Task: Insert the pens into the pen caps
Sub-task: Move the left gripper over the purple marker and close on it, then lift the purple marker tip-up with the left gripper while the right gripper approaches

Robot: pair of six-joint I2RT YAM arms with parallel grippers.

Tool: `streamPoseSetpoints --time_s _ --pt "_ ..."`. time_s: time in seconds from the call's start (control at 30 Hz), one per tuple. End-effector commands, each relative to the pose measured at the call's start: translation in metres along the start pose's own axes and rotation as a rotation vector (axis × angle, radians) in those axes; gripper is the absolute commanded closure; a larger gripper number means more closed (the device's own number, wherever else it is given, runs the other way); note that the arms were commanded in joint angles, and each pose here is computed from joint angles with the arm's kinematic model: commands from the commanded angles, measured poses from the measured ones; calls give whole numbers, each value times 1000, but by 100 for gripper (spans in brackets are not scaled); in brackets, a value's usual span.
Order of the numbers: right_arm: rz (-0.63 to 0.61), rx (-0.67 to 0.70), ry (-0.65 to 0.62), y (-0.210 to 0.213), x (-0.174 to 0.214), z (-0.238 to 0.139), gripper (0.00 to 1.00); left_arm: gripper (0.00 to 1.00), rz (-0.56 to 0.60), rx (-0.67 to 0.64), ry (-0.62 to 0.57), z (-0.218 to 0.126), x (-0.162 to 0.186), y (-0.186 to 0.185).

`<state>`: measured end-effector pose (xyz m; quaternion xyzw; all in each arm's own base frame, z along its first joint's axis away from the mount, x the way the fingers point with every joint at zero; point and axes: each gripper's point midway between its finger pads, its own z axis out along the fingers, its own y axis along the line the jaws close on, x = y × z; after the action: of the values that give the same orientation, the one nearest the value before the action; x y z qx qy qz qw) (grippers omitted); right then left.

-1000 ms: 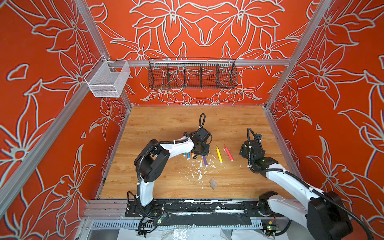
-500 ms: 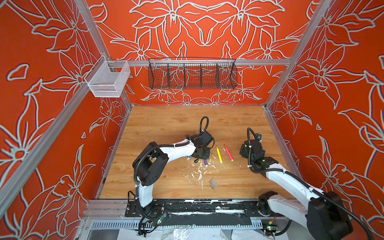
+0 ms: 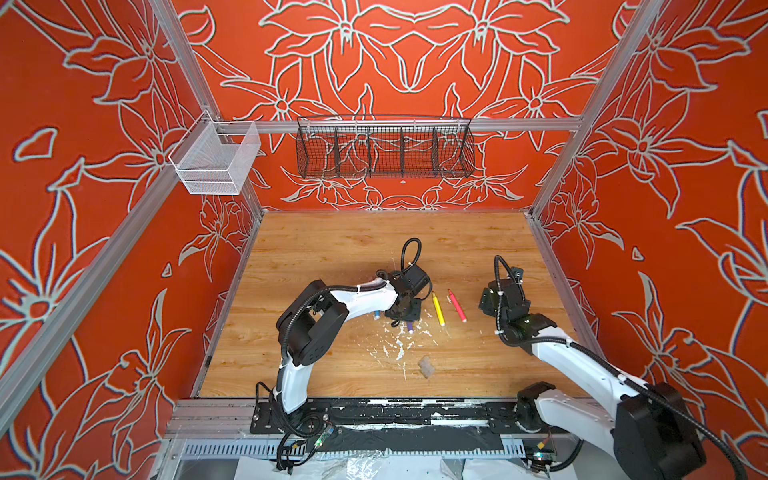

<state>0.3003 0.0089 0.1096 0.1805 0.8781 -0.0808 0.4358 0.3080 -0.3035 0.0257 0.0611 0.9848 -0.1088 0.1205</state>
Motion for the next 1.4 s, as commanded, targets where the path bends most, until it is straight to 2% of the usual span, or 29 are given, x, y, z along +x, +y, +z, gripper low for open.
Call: streamPoseSetpoints --time_s 0.0,0.1,0.23,0.47,0.57,0.73,0.9,1.07,1.37 --pt "26 -6 -15 2 -10 -2 16 74 -16 -31 50 10 11 3" --pt "27 -6 -16 3 -10 -2 16 79 -16 -44 67 14 12 4" --pt "27 -7 -16 2 -10 -2 16 98 -9 -52 82 18 13 4" --pt "36 -43 -18 6 -11 -7 16 100 29 -14 72 10 8 -5" --pt "100 -175 13 28 -12 -13 17 100 79 38 22 -4 1 -13" --pt "211 -519 94 91 -18 -44 22 100 144 88 -128 -40 -16 -16" --pt "246 -745 103 135 -24 -84 22 100 184 212 -281 -76 -20 -25" --pt "244 -892 98 166 -25 -123 22 100 260 372 -401 -107 -14 -40" --pt "257 -1073 116 208 -19 -164 26 100 317 470 -458 -124 -7 -49"
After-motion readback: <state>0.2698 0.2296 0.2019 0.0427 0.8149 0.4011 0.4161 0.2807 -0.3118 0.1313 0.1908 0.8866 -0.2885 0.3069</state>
